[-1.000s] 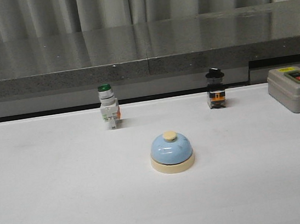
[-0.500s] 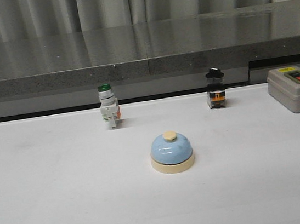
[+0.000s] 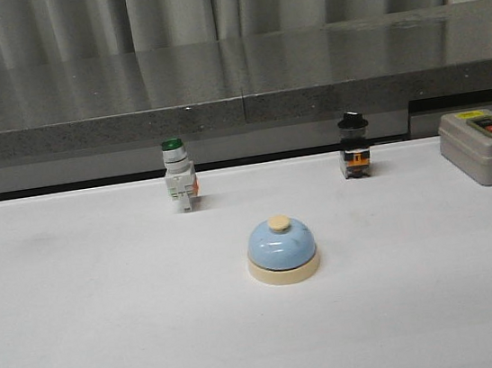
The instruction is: Place and press bell with both arms
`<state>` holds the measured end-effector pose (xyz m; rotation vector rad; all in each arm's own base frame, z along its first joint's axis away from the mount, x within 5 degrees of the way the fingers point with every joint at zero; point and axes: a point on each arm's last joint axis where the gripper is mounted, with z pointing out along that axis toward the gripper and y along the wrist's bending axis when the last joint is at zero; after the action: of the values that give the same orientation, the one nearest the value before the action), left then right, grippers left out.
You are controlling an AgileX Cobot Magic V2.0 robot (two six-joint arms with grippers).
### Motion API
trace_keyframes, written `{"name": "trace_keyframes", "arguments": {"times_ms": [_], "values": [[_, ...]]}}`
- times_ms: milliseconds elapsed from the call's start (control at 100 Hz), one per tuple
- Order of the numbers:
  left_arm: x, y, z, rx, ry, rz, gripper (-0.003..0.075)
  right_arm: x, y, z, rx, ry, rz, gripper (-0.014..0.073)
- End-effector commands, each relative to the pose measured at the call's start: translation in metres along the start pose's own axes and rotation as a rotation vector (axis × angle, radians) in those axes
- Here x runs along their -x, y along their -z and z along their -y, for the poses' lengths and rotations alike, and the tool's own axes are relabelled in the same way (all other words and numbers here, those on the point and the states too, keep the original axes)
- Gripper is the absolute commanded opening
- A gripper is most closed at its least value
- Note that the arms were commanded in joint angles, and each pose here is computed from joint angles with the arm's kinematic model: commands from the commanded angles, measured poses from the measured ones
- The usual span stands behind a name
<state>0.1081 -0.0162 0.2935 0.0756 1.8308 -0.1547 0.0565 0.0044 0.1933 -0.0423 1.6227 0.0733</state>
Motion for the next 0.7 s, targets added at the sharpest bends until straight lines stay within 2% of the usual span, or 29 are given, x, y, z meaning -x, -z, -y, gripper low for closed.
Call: {"name": "trace_keyframes", "arguments": {"times_ms": [0,370,530,690], "values": [[-0.001,0.007,0.0,-0.004,-0.025,0.106,-0.0019,0.013,0.003,0.001,-0.011,0.014,0.115,-0.006],[-0.067,0.034,-0.005,-0.006,-0.05,0.287,-0.0019,0.013,0.003,0.001,-0.011,0.014,0.115,-0.006],[-0.081,0.039,-0.006,-0.009,-0.05,0.342,-0.0019,0.013,0.003,0.001,-0.011,0.014,0.115,-0.006],[-0.09,0.035,-0.006,-0.007,-0.055,0.333,-0.0019,0.013,0.003,0.001,-0.011,0.014,0.115,-0.006]]}}
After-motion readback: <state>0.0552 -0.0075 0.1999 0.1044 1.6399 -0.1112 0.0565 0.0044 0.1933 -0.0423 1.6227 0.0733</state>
